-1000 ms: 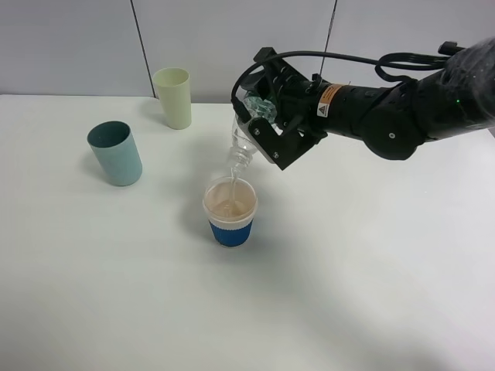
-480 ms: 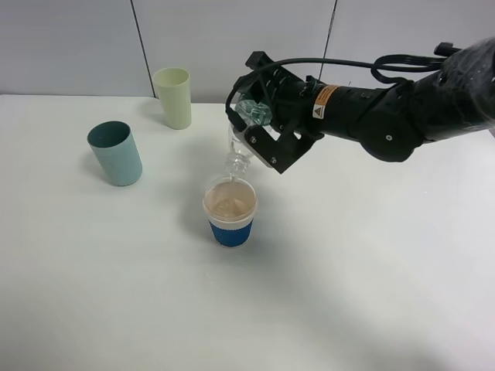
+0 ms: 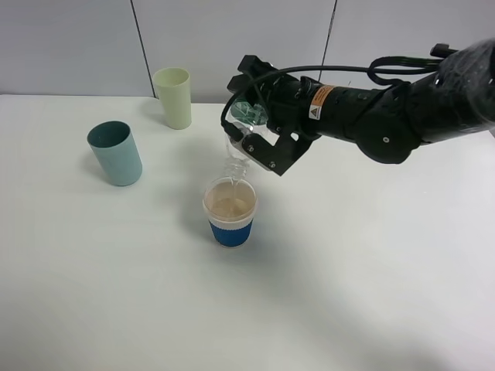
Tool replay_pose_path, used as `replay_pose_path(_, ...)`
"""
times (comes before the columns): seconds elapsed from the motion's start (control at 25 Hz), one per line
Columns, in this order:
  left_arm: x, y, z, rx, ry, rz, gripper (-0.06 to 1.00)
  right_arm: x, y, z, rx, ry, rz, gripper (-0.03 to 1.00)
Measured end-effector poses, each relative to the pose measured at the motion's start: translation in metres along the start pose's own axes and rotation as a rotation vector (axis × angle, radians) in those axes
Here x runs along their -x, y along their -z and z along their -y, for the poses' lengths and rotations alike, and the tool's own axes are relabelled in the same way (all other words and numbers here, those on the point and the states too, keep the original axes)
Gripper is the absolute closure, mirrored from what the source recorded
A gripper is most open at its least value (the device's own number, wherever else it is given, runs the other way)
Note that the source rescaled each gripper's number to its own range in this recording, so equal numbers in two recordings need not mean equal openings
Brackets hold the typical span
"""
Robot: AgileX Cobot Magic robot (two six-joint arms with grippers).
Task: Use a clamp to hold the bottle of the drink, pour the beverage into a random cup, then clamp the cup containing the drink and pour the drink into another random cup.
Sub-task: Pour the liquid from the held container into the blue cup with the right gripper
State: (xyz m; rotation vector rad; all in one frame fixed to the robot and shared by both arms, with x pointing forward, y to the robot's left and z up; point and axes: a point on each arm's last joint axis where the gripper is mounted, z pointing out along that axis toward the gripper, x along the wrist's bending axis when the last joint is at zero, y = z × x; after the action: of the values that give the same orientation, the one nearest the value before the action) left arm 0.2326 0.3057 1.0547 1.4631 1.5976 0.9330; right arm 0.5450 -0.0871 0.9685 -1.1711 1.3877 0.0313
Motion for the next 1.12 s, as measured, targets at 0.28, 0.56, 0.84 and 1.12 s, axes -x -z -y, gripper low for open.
replay_pose_path(0.28, 0.000, 0.000, 0.000, 0.000, 0.000, 0.000, -0.06, 0.007, -0.001, -0.004, 0.002, 0.015, 0.038, 0.97)
replay_pose_path(0.56, 0.000, 0.000, 0.000, 0.000, 0.000, 0.000, -0.06, 0.012, -0.001, -0.005, -0.014, 0.108, 0.077, 0.97)
replay_pose_path(0.84, 0.000, 0.000, 0.000, 0.000, 0.000, 0.000, -0.06, 0.014, -0.001, -0.004, -0.031, 0.152, 0.102, 0.97)
replay_pose_path(1.12, 0.000, 0.000, 0.000, 0.000, 0.000, 0.000, -0.06, 0.021, 0.000, -0.005, -0.042, 0.182, 0.160, 0.97)
